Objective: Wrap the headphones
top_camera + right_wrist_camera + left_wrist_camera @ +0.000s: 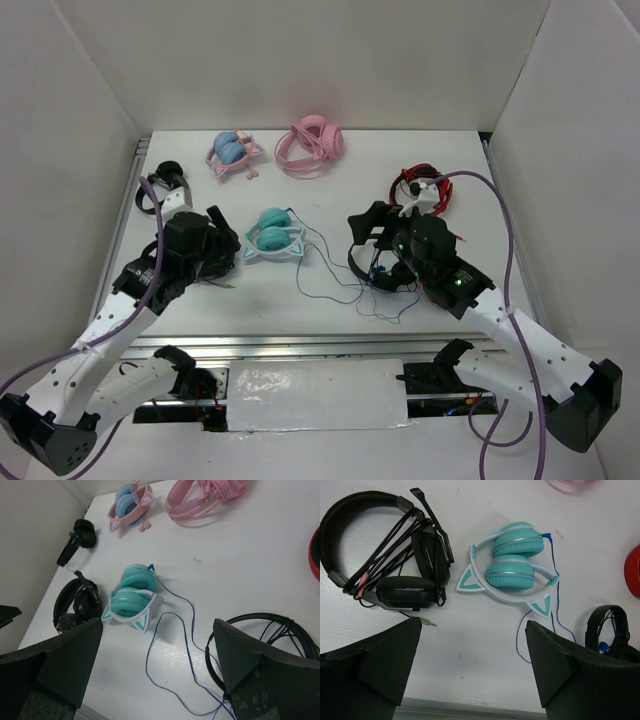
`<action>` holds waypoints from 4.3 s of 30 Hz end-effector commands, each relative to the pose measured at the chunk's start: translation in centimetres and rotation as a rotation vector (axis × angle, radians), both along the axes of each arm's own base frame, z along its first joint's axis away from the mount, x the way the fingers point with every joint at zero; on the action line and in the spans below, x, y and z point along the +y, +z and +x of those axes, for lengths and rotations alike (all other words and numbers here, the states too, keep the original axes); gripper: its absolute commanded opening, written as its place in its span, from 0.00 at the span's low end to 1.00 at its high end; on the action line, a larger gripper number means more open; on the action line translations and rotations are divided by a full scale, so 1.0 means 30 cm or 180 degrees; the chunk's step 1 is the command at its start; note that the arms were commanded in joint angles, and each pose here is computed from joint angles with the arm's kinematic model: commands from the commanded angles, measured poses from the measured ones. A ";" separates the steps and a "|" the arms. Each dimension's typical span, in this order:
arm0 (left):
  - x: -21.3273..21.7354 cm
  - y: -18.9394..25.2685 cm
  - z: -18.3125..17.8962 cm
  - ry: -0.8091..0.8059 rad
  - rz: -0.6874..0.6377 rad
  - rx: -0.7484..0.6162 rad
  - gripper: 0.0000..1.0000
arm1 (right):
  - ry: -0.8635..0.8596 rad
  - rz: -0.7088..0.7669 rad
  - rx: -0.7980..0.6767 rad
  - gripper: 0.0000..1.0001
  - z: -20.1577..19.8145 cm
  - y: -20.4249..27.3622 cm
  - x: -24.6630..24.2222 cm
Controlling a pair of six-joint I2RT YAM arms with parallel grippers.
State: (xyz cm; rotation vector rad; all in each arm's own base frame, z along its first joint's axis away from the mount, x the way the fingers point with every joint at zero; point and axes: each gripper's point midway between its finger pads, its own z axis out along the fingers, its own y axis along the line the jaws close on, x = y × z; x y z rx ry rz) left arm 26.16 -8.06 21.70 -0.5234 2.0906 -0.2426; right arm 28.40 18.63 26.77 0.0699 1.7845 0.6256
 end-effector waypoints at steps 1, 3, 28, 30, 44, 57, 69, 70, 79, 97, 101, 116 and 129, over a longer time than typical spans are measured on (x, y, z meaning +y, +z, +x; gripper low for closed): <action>0.000 0.056 0.017 0.0075 -0.0090 -0.0184 0.99 | 0.0086 0.0092 0.0072 1.00 0.018 -0.023 0.038; 0.012 0.043 0.017 0.0115 -0.0039 -0.0182 0.99 | 0.0159 0.0039 0.0105 1.00 0.035 -0.041 0.065; 0.031 -0.017 0.046 0.0239 0.0126 -0.0040 0.99 | 0.0968 0.0036 0.1573 0.86 0.261 -0.564 0.553; 0.031 -0.017 0.045 0.0233 0.0134 -0.0020 0.99 | 0.1029 0.0084 0.1591 0.81 0.268 -0.566 0.576; 0.024 -0.007 0.049 0.0192 0.0132 -0.0030 0.99 | 0.0883 0.0131 0.1658 0.39 0.304 -0.678 0.613; -0.047 -0.033 0.087 -0.0149 0.0164 0.0079 0.99 | 0.0803 0.0732 0.1032 0.00 0.279 -0.348 0.548; -0.117 0.089 0.162 -0.0393 0.0030 -0.0304 0.99 | 0.0898 0.1588 0.0547 0.00 0.209 -0.048 0.471; -0.122 0.089 0.166 -0.0414 0.0023 -0.0314 0.99 | 0.0906 0.1639 0.0505 0.00 0.202 -0.016 0.463; -0.139 0.086 0.231 -0.0319 0.0018 -0.0366 0.93 | 0.0998 0.1778 0.0438 0.00 0.149 0.020 0.452; -0.094 0.099 0.269 -0.0102 0.0210 -0.0503 0.47 | 0.1232 0.1628 0.0313 0.00 0.050 0.046 0.467; -0.095 0.117 0.277 -0.0093 0.0211 -0.0544 0.20 | 0.1273 0.1585 0.0305 0.09 0.040 0.046 0.470; 0.033 0.438 0.242 0.0189 0.0572 -0.1310 0.00 | 0.1713 0.0508 -0.0415 1.00 -0.075 0.143 0.416; 0.049 0.913 0.180 0.0113 0.0432 -0.2138 0.00 | 0.1649 -0.0307 -0.0592 1.00 0.015 -0.013 0.324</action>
